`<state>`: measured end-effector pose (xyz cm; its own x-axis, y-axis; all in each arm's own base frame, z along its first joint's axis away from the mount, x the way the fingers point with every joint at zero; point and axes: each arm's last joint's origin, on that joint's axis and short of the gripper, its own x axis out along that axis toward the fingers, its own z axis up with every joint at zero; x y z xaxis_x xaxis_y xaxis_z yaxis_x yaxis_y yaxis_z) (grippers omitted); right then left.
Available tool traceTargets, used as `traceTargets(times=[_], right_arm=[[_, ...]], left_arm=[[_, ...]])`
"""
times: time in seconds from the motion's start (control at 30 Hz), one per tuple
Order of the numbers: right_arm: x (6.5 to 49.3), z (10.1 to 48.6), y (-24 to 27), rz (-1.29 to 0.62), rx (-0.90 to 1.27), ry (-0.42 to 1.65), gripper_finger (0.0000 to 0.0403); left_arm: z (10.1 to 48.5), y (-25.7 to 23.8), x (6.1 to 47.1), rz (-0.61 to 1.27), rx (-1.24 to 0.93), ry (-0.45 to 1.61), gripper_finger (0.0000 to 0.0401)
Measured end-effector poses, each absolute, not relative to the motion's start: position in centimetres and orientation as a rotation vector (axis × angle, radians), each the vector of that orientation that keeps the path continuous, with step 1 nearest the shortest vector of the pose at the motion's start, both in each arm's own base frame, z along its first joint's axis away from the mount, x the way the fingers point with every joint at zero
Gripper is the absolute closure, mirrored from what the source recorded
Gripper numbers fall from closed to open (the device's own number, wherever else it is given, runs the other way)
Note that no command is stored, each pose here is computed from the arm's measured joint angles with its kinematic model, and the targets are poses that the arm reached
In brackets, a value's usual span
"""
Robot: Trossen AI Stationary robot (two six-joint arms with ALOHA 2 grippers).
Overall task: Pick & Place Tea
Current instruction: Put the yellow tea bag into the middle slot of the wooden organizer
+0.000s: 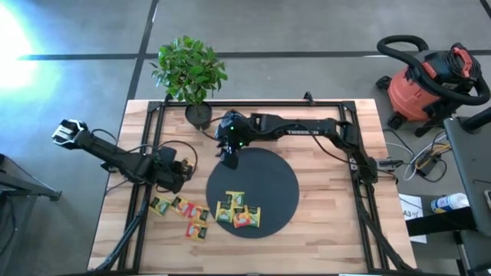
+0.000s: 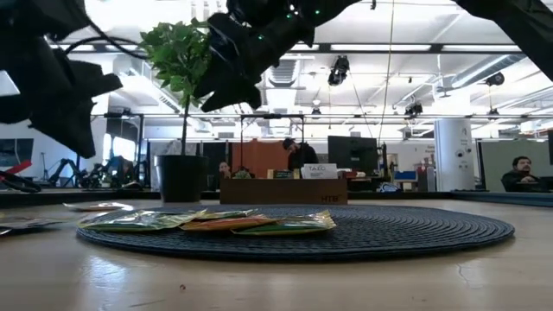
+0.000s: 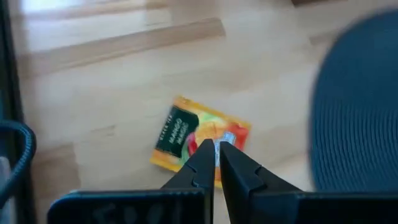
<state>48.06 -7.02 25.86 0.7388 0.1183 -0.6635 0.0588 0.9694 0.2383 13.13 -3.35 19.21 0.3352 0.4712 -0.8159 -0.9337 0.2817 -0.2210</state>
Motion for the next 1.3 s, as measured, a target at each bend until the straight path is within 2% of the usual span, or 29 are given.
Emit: traceTargets(times=[0.17,0.3,0.43,0.53,0.7,0.87,1.07,1.17,1.3], right_arm=[[48.9,23.9,-6.1,0.073,0.347,0.777,0.0199],[49.2,23.1,-5.5,0.085,0.345,0.799,0.0191],[48.7,24.0,-5.3,0.106,0.345,0.807,0.0193],[47.6,26.2,-5.2,0.121,0.319,0.793,0.0197],[44.5,29.8,-5.0,0.057,0.21,0.795,0.021],[40.4,30.1,-5.0,-0.028,0.211,0.838,0.0218],[37.5,27.4,-4.5,-0.071,0.345,0.885,0.0218],[38.3,26.5,-4.1,-0.027,0.43,0.819,0.0218],[40.9,24.5,-3.9,0.023,0.473,0.795,0.0218]], left_arm=[[18.2,-3.1,12.4,1.092,-0.947,0.634,0.0392],[17.9,-2.9,12.0,1.091,-1.044,0.577,0.0353],[19.8,-3.3,13.1,0.924,-1.145,0.485,0.0314],[22.7,-3.5,14.0,0.782,-1.053,0.379,0.0305],[26.7,-3.3,14.2,0.701,-0.814,0.328,0.0304],[28.7,-3.4,14.2,0.659,-0.848,0.318,0.0306],[26.7,-3.9,14.4,0.619,-0.965,0.471,0.0307],[24.3,-4.3,14.3,0.592,-1.029,0.598,0.0307],[23.3,-5.2,14.5,0.506,-1.051,0.611,0.0307]])
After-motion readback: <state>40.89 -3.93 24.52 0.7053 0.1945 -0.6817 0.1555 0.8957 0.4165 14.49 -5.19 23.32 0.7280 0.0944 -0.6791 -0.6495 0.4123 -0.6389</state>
